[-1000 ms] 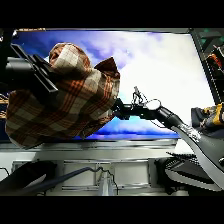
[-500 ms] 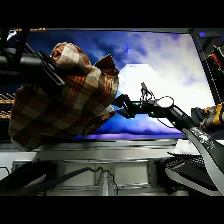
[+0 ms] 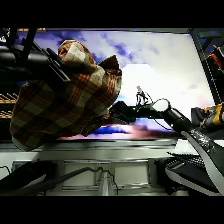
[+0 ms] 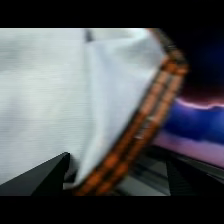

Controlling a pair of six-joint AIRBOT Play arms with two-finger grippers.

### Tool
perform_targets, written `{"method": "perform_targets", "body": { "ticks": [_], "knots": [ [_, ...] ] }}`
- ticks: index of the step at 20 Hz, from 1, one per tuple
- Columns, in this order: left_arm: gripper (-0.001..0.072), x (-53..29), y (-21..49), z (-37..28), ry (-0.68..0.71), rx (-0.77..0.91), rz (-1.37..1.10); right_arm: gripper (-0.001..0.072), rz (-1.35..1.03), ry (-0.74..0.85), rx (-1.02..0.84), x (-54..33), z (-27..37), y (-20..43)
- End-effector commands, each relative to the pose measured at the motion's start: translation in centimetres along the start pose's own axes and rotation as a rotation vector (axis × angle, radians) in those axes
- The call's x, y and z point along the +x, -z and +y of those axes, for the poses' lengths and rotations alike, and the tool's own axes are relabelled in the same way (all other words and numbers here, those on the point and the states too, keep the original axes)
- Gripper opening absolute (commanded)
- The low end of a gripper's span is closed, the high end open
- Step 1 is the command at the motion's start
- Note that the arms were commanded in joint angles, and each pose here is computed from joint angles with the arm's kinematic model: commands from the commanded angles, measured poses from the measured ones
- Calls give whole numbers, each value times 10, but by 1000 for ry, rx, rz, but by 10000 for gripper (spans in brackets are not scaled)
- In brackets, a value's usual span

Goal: Fold the clothes and pants, and hang the long-sleeved shirts on hangers.

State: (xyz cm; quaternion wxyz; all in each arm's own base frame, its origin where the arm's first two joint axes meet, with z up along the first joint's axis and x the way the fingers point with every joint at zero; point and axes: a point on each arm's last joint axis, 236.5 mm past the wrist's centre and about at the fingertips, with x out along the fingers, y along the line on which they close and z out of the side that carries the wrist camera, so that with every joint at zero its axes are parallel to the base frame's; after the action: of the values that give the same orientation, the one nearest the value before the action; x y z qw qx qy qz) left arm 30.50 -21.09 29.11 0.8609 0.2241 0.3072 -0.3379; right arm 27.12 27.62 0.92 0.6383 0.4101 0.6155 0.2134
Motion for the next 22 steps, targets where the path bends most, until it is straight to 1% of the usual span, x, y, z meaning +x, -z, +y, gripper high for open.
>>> {"method": "perform_targets", "body": {
  "ticks": [1, 3, 5, 9, 10, 14, 15, 17, 19, 20, 21, 22],
  "knots": [
    [21, 0, -1, 3, -14, 1, -6, 688, -19, 84, -14, -6, -23, -9],
    [21, 0, -2, 2, -9, 1, -8, 684, -58, 98, 23, -6, -27, -18],
    [21, 0, -3, -2, 9, -1, -14, 668, -75, 86, 53, 3, -24, -20],
    [20, -2, -7, -11, 47, -6, -29, 663, -77, 37, 138, 35, -14, -17],
    [21, -4, -7, -11, 46, -6, -32, 614, -95, 31, 154, 41, -14, -21],
    [21, -27, -12, -18, 59, -5, -87, 594, -215, 21, 244, 53, -26, -55],
    [20, -36, -14, -22, 68, -5, -109, 575, -242, 14, 274, 55, -29, -62],
    [21, -53, -17, -26, 70, -3, -149, 405, -297, -1, 317, 55, -32, -77],
    [20, -65, -19, -31, 82, -1, -182, 203, -362, -17, 317, 49, -28, -93],
    [21, -69, -19, -31, 81, 0, -189, 77, -383, -30, 299, 45, -21, -100],
    [20, -71, -20, -33, 85, 0, -196, 44, -398, -43, 265, 42, -12, -107],
    [21, -71, -20, -32, 84, 0, -196, 38, -416, -59, 207, 35, 1, -115]
  ]
}}
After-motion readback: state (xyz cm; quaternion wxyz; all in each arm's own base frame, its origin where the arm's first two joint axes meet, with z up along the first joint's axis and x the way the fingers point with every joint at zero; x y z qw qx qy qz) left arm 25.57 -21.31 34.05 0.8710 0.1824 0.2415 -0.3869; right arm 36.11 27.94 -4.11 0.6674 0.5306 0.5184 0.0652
